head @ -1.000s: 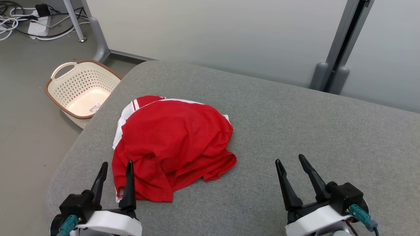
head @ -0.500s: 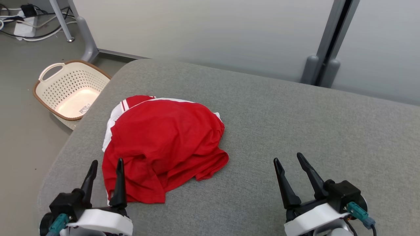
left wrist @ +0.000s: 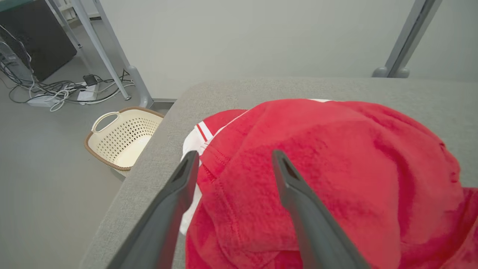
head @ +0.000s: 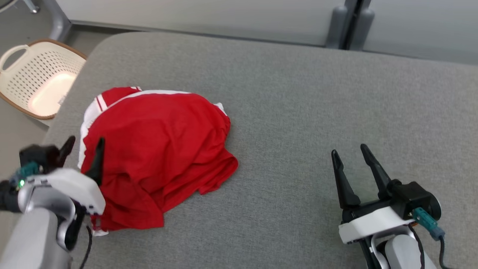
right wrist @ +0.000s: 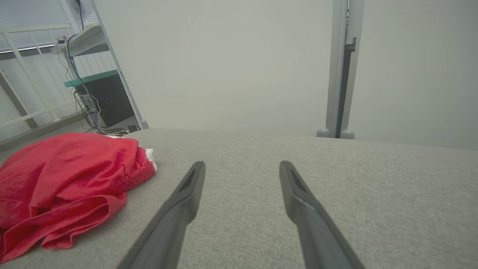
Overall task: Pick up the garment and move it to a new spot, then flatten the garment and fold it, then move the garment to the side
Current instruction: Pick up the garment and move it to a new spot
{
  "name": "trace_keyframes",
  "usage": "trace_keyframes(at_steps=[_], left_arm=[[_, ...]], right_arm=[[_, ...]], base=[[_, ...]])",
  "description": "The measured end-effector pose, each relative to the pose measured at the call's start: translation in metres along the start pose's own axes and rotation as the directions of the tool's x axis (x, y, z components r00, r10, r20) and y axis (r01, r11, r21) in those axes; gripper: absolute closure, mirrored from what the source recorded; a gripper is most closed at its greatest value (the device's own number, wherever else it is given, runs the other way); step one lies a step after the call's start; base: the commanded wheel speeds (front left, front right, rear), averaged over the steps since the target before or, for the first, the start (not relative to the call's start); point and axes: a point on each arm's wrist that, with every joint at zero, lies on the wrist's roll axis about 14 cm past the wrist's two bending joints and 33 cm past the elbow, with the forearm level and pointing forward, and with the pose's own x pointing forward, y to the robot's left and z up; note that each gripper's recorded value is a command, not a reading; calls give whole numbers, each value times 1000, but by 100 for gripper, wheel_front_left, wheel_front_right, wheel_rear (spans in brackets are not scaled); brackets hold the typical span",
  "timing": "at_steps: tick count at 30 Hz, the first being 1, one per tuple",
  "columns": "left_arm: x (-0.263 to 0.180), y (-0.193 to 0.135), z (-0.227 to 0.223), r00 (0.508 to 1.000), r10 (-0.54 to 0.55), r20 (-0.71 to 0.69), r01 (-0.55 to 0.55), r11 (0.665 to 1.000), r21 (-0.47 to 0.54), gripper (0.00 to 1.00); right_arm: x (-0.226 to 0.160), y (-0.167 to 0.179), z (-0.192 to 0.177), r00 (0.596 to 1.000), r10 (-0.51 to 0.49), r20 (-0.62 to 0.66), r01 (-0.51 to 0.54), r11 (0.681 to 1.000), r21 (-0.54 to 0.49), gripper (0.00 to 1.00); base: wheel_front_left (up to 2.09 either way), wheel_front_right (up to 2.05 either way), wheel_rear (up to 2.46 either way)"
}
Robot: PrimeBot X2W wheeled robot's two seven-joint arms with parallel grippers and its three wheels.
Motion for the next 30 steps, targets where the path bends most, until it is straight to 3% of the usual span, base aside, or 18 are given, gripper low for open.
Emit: trace_keyframes(at_steps=[10, 23, 24, 25, 30], left_arm=[[57, -27, -4, 941, -179, -288, 206, 976, 67, 0], [86, -41, -47, 812, -218, -541, 318, 943, 98, 0], [86, -41, -50, 807, -217, -550, 320, 942, 98, 58], [87, -41, -51, 807, -216, -550, 320, 942, 100, 100], [92, -38, -43, 837, -213, -505, 302, 948, 101, 100]], right_arm=[[7, -34, -25, 997, -68, -41, 68, 998, 8, 0], [2, -66, -46, 986, -142, -84, 144, 990, 13, 0], [2, -67, -46, 986, -145, -85, 146, 989, 12, 0], [1, -68, -46, 985, -148, -85, 149, 989, 12, 0], [-1, -69, -41, 985, -155, -77, 156, 988, 7, 0]], base=[[0, 0, 0], [0, 0, 0], [0, 0, 0], [0, 0, 0], [0, 0, 0]])
